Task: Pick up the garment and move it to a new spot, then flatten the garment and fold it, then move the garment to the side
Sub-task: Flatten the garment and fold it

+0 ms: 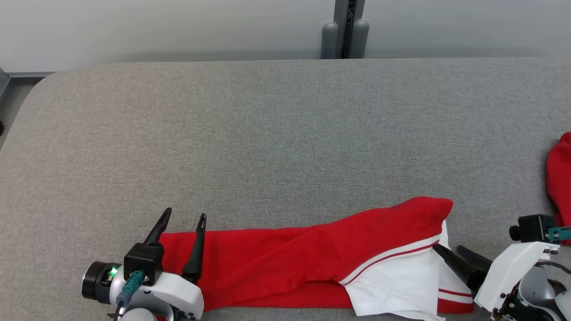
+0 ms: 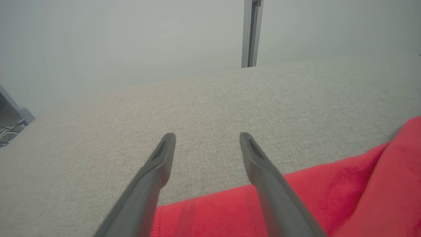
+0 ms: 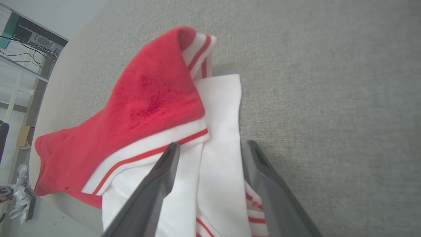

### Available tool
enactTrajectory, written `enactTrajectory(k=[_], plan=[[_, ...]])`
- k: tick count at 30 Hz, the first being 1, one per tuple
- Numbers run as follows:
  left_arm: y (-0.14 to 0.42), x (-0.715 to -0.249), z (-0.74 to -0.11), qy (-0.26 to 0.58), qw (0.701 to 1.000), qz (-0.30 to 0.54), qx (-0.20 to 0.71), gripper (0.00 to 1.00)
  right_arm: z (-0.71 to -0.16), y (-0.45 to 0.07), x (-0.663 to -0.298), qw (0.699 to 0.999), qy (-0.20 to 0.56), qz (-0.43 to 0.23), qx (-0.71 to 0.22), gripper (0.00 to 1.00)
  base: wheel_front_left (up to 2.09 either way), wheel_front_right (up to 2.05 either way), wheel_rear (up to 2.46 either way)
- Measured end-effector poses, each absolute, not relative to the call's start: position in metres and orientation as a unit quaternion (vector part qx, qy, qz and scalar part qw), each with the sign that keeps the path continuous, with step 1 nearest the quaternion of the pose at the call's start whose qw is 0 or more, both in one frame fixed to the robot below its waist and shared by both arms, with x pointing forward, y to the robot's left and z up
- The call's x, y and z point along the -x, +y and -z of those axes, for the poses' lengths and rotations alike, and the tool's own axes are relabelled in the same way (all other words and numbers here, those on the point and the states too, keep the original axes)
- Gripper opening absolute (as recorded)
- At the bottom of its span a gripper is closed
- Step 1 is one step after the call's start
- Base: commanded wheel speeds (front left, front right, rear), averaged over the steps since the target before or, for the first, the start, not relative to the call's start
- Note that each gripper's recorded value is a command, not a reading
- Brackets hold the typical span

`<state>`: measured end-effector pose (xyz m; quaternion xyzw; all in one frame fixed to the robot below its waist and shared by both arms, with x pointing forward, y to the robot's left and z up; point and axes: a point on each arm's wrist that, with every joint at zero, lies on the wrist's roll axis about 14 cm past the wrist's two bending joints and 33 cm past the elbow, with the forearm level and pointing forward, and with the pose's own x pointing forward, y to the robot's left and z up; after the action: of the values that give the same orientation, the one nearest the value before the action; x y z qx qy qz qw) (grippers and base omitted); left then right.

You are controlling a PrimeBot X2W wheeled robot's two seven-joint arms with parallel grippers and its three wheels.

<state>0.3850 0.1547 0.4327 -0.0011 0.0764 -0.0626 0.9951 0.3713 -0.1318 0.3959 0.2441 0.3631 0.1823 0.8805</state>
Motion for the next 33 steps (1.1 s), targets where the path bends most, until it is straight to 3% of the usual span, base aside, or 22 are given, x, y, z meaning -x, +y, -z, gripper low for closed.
enactTrajectory(k=[12, 33], plan=[[0.155, -0.385, -0.432, 0.078, 0.995, 0.063, 0.000, 1.00, -0.384, -0.134, -0.372, 0.871, 0.389, -0.178, -0.241, 1.00, 0.00, 0.00, 0.00], [0.163, -0.384, -0.428, 0.084, 0.995, 0.050, 0.000, 1.00, -0.371, -0.105, -0.365, 0.824, 0.455, -0.220, -0.256, 1.00, 0.00, 0.00, 0.00]])
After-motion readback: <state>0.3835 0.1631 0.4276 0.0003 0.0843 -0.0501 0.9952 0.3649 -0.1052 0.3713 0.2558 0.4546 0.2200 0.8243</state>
